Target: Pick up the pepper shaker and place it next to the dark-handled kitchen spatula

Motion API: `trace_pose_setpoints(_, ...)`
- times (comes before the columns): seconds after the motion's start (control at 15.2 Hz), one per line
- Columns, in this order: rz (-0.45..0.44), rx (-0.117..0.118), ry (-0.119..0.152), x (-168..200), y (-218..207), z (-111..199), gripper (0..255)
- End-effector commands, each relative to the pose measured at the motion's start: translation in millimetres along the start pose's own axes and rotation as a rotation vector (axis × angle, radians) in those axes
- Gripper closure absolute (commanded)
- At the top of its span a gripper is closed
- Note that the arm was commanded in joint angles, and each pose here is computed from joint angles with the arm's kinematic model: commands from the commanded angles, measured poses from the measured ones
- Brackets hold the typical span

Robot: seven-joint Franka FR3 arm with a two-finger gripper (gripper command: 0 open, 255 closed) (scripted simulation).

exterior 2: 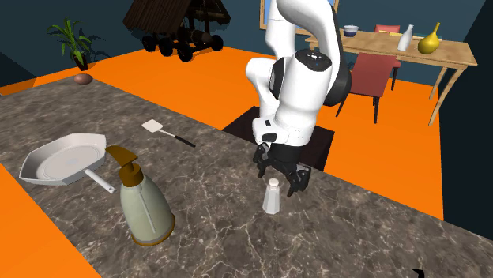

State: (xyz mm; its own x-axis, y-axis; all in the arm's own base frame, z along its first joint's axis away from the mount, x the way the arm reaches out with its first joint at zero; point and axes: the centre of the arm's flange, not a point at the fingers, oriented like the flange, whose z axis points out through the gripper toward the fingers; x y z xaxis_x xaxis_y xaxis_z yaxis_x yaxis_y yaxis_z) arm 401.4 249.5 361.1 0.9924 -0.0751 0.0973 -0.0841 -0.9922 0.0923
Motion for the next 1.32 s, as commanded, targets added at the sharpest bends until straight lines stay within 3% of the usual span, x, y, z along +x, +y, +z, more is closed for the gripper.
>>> trace_pose_setpoints(0.0, 0.0, 0.0, 0.0, 0, 0, 0, 255)
trace_pose_setpoints(0.59, 0.0, 0.0, 0.0, 0, 0, 0, 255)
trace_pose_setpoints(1.25, 0.0, 0.0, 0.0, 5, 5, -52, 255)
